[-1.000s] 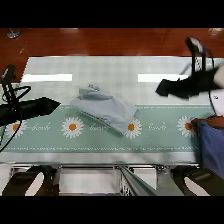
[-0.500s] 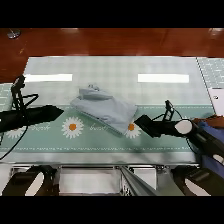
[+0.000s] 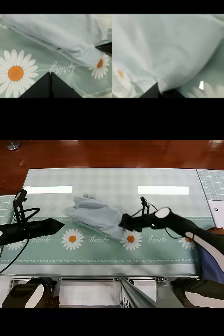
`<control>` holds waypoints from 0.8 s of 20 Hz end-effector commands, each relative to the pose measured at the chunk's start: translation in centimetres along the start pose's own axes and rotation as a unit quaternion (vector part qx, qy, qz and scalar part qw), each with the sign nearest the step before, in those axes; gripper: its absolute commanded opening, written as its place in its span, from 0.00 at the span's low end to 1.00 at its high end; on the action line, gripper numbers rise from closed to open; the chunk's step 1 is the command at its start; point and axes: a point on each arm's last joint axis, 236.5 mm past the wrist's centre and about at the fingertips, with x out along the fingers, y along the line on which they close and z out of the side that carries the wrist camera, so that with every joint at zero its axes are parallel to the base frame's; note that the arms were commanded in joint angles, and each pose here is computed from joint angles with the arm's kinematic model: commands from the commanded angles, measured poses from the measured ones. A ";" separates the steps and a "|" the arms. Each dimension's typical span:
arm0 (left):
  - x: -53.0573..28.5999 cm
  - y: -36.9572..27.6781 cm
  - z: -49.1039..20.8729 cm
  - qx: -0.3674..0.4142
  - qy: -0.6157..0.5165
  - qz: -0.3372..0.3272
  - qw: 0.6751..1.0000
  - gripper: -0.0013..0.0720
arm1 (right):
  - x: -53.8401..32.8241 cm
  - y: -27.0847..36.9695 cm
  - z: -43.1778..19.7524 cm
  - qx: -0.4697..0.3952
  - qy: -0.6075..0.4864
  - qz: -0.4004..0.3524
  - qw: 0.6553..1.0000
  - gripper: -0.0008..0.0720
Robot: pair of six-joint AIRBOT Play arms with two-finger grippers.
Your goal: Fold the shirts.
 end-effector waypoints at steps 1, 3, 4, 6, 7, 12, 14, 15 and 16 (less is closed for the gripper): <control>0.0 0.0 0.0 0.000 0.000 0.000 1.000 0.05 | -2.8 5.5 3.8 -0.117 0.013 -0.004 0.993 0.03; 0.0 0.0 0.0 0.000 0.001 0.000 1.000 0.05 | -7.2 9.6 7.2 -0.186 -0.016 -0.042 0.982 0.03; 0.0 0.0 0.0 0.000 0.001 0.000 1.000 0.05 | -9.8 11.3 8.7 -0.208 -0.035 -0.062 0.975 0.03; 0.0 0.0 -0.1 0.000 0.001 0.000 1.000 0.05 | -15.6 13.5 10.9 -0.214 -0.065 -0.093 0.970 0.03; 0.0 0.0 -0.2 0.000 0.004 -0.001 1.000 0.05 | -18.0 13.7 11.4 -0.212 -0.074 -0.108 0.969 0.03; 0.0 0.0 -0.2 0.000 0.004 -0.001 1.000 0.05 | -31.4 9.9 13.5 -0.157 -0.141 -0.208 0.955 0.03; 0.0 0.0 0.1 0.000 -0.002 0.001 1.000 0.05 | -36.3 7.4 13.0 -0.104 -0.167 -0.221 0.955 0.03; 0.0 0.1 0.2 0.001 -0.005 0.001 1.000 0.05 | -38.7 6.0 12.4 -0.075 -0.179 -0.231 0.953 0.03; 0.0 0.1 0.4 0.000 -0.009 0.002 1.000 0.05 | -40.7 4.7 11.7 -0.047 -0.188 -0.241 0.951 0.03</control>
